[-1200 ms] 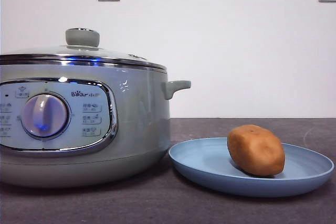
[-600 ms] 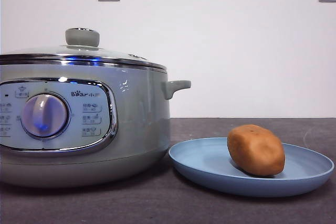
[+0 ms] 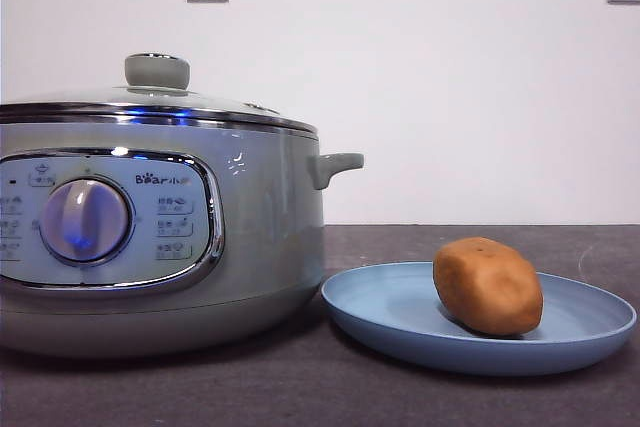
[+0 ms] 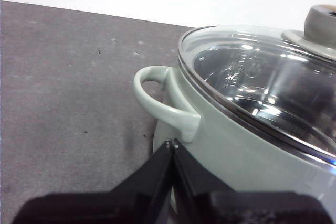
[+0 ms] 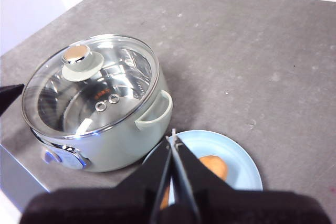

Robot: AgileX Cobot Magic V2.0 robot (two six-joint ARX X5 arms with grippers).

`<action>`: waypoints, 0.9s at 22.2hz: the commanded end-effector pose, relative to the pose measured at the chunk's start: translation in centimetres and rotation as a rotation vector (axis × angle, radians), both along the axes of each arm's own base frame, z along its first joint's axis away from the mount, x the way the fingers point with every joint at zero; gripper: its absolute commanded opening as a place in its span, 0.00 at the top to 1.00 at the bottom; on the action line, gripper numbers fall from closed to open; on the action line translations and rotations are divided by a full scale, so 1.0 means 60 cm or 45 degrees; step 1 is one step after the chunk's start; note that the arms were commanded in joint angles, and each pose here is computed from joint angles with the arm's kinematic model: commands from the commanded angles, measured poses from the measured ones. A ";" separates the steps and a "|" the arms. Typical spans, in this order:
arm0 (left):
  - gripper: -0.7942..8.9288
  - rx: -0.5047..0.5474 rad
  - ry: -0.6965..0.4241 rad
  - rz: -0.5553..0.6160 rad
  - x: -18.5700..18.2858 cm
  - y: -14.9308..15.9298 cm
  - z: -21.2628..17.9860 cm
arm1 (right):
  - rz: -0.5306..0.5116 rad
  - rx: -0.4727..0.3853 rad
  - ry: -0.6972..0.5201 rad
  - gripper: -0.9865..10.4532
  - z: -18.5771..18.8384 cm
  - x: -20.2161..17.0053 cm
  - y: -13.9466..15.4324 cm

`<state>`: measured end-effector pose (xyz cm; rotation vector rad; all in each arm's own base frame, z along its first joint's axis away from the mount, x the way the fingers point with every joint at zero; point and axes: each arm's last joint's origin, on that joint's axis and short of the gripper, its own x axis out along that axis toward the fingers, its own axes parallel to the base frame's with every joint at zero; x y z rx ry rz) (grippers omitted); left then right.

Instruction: Take the potato out from the steamer,put the potato on the plate,close the lid

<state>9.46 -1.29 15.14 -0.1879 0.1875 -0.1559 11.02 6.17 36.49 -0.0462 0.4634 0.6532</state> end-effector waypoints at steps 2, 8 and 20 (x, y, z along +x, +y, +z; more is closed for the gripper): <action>0.92 0.016 0.009 0.003 0.001 0.000 -0.007 | -0.020 -0.107 -0.110 0.93 0.004 0.002 -0.011; 0.92 0.016 0.009 0.003 0.001 0.000 -0.007 | -0.362 -0.031 -0.013 0.93 -0.024 0.022 -0.076; 0.92 0.016 0.009 0.003 0.001 0.000 -0.007 | -0.462 0.084 -0.411 0.93 -0.236 0.006 -0.087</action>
